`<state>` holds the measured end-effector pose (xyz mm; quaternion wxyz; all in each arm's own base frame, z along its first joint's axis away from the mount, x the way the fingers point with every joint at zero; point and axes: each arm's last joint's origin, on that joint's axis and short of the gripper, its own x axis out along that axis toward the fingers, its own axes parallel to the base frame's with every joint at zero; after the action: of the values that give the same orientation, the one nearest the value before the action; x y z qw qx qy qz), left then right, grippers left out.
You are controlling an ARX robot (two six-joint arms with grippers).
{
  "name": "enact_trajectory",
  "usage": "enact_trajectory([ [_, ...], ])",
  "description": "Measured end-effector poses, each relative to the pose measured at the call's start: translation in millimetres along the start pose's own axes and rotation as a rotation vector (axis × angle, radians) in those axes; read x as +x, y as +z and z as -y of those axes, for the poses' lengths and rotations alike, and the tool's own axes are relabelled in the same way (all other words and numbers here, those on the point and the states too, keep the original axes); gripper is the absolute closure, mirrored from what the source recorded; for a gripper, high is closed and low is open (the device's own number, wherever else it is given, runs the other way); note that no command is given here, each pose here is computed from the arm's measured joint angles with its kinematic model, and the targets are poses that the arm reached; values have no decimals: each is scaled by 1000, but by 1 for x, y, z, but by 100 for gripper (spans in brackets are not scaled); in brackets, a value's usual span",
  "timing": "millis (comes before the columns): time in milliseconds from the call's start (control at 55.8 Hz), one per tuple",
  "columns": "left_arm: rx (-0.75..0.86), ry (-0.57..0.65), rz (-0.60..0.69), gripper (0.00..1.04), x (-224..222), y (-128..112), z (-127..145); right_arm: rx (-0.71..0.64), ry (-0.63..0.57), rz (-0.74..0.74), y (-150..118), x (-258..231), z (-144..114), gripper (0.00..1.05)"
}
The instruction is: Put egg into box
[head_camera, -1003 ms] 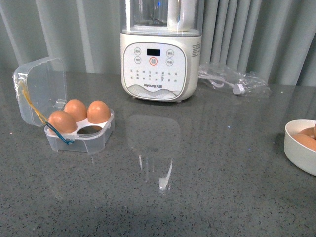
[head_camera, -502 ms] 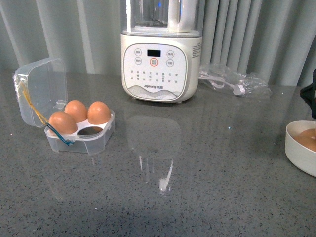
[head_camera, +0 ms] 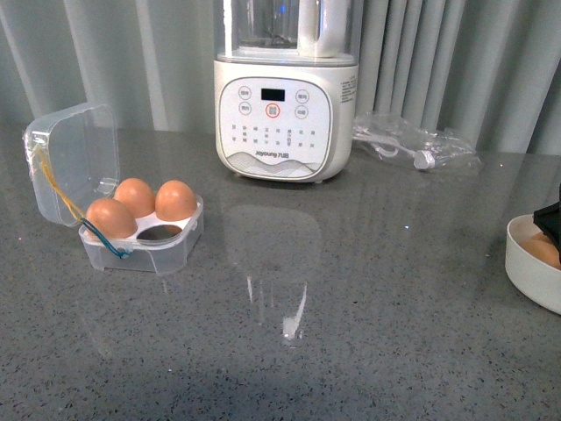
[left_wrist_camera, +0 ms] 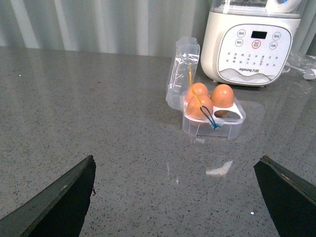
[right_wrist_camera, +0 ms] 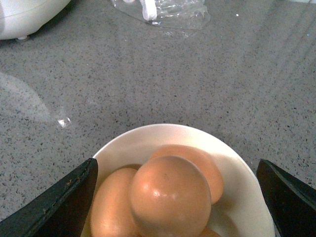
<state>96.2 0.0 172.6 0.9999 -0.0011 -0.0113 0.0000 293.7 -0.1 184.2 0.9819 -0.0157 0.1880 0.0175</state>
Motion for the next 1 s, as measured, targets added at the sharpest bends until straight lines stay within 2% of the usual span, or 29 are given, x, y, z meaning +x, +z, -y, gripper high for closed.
enact_trajectory([
  [251,0,0,0,7,0,0,0,13,9,-13,-7,3,2,9],
  [609,0,0,0,7,0,0,0,0,16,-3,-9,2,-2,61],
  [788,0,0,0,7,0,0,0,-2,20,3,-8,0,-2,63],
  [1003,0,0,0,7,0,0,0,-8,28,57,8,-16,-5,63],
])
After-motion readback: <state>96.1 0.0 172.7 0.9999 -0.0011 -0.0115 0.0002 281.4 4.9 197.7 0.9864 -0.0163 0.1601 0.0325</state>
